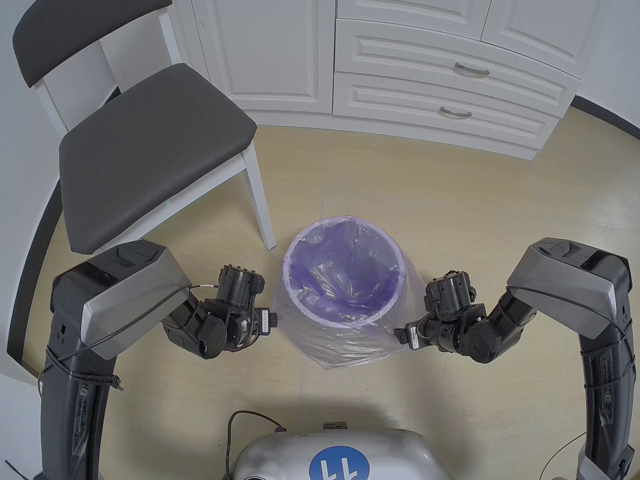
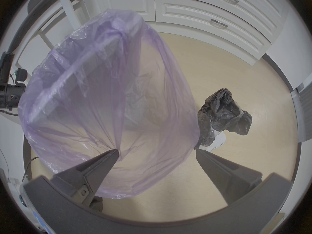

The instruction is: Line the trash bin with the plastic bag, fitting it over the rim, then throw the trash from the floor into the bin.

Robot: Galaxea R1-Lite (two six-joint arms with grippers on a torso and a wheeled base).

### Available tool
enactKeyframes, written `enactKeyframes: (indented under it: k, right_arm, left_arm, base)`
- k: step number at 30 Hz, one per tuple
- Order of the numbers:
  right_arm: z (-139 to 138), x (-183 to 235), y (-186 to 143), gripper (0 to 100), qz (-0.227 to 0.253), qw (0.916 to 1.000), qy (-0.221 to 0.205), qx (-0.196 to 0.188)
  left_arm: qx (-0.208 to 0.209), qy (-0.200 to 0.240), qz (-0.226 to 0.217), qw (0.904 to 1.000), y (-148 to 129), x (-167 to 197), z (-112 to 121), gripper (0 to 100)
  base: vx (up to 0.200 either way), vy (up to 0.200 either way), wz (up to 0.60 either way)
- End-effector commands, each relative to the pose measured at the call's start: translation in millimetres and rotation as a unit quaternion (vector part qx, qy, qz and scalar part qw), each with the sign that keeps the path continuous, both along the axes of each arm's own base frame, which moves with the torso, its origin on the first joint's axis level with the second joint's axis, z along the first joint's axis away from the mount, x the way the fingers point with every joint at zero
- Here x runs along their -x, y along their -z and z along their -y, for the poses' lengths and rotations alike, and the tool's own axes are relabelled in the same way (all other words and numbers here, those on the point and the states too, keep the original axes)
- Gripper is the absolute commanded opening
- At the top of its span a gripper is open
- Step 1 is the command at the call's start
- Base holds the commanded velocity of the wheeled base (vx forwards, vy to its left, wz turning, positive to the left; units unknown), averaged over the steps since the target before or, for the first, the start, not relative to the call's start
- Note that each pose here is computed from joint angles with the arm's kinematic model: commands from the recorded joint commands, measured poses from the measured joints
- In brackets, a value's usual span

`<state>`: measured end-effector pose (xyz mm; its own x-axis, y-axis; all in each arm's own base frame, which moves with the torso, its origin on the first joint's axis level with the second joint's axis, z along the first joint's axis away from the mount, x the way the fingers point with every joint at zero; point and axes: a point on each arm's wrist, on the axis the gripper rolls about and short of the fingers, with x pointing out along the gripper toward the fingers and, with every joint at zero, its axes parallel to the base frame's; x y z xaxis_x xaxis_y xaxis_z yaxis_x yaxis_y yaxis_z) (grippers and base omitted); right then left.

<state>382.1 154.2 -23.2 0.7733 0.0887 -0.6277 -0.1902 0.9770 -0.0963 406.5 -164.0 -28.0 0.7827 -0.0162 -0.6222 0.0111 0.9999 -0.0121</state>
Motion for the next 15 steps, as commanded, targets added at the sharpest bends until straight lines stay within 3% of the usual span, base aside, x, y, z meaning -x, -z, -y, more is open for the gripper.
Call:
enactKeyframes:
  k: [1, 15]
  right_arm:
    - [-1, -1, 11, 100, -0.008, 1.0000, 0.000, 0.003]
    - [-5, -11, 23, 100, 0.026, 0.9996, 0.006, -0.011]
  left_arm:
    - [-0.002, -0.001, -0.006, 1.0000, 8, -2, 0, 100]
    - [0.008, -0.014, 0.003, 0.9999, 16, -13, 0, 100]
  base:
    - [0.000, 0.000, 0.00]
    - [0.000, 0.000, 0.00]
